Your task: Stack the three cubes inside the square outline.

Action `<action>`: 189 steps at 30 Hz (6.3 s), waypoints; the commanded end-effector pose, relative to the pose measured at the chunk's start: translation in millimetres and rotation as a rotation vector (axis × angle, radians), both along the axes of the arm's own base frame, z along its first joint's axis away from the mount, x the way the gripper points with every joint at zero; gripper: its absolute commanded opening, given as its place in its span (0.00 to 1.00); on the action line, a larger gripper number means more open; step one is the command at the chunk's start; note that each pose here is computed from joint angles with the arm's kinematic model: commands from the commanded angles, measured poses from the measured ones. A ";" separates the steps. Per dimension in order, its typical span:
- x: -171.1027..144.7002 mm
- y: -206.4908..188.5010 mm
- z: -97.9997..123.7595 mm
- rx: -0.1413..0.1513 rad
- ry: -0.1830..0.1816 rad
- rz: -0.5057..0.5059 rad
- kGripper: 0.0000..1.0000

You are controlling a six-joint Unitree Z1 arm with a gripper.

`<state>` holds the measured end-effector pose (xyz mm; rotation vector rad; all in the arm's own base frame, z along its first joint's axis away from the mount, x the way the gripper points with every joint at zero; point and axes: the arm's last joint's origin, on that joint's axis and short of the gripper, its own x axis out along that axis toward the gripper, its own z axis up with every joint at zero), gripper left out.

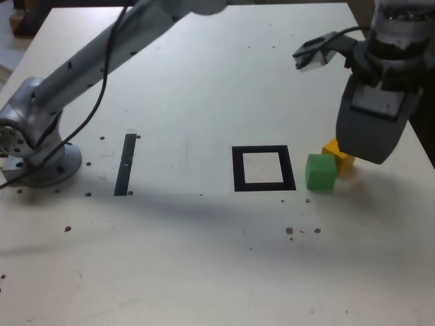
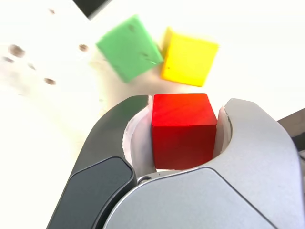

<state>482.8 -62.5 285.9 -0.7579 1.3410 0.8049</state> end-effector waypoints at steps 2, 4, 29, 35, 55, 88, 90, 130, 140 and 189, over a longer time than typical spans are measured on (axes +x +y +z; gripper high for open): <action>-15.4 -0.5 17.9 -0.003 0.008 -0.048 0.30; -23.8 -0.3 24.4 -0.005 0.019 -0.091 0.30; -102.0 47.5 25.9 -0.021 0.215 -0.706 0.17; -124.8 47.6 17.7 0.004 0.135 -0.737 0.17; -151.4 33.9 -21.6 0.021 0.074 -0.914 0.17; -137.9 32.3 -67.0 0.062 0.128 -1.026 0.17; -138.4 32.3 -67.3 0.058 0.137 -1.027 0.18; -171.3 35.0 -18.0 0.039 0.149 -1.029 1.00; -196.8 37.3 7.2 0.023 0.171 -1.056 1.00; -35.1 22.7 -16.7 0.226 0.399 -1.828 0.97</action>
